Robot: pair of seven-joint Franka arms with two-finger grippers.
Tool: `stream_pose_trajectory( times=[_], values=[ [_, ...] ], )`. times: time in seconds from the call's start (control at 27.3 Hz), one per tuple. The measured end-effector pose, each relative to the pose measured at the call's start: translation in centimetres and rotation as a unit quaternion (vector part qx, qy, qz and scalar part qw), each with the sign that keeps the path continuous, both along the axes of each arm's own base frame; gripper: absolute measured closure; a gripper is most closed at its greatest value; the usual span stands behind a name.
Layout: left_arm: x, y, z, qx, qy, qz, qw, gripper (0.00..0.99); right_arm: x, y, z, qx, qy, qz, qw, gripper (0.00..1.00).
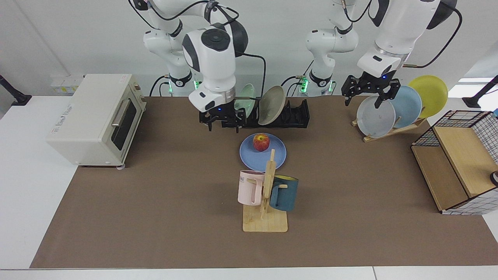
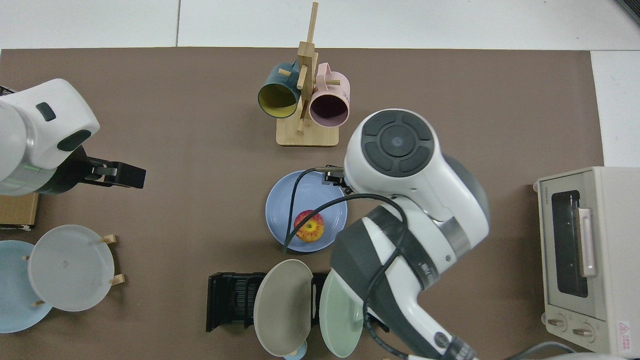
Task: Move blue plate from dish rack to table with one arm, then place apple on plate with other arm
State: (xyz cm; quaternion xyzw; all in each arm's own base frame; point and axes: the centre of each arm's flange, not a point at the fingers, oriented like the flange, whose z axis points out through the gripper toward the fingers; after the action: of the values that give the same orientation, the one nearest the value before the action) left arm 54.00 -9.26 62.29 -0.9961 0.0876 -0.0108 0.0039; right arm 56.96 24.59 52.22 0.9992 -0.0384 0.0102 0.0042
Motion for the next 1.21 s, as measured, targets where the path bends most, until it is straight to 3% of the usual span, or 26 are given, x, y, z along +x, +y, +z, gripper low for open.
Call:
stream_pose_trajectory(
  times=[0.22, 0.48, 0.7, 0.88, 1.21],
  values=[
    [0.0, 0.0, 0.0, 0.0, 0.0, 0.0, 1.0, 0.0, 0.6, -7.8, 2.5, -0.004, -0.008, 0.027, 1.0, 0.0],
    [0.0, 0.2, 0.0, 0.0, 0.0, 0.002, 1.0, 0.0, -1.0, -13.9, 3.9, -0.015, -0.001, 0.05, 0.999, 0.0],
    [0.0, 0.3, 0.0, 0.0, 0.0, 0.003, 1.0, 0.0, -2.3, -19.3, 5.6, -0.015, -0.011, 0.078, 0.997, 0.0],
    [0.0, 0.3, 0.0, 0.0, 0.0, 0.003, 1.0, 0.0, -2.4, -21.7, 6.9, -0.015, -0.019, 0.089, 0.996, 0.0],
    [0.0, 0.3, 0.0, 0.0, 0.0, 0.003, 1.0, 0.0, -1.2, -22.2, 7.2, -0.017, -0.013, 0.077, 0.997, 0.0]
  ],
)
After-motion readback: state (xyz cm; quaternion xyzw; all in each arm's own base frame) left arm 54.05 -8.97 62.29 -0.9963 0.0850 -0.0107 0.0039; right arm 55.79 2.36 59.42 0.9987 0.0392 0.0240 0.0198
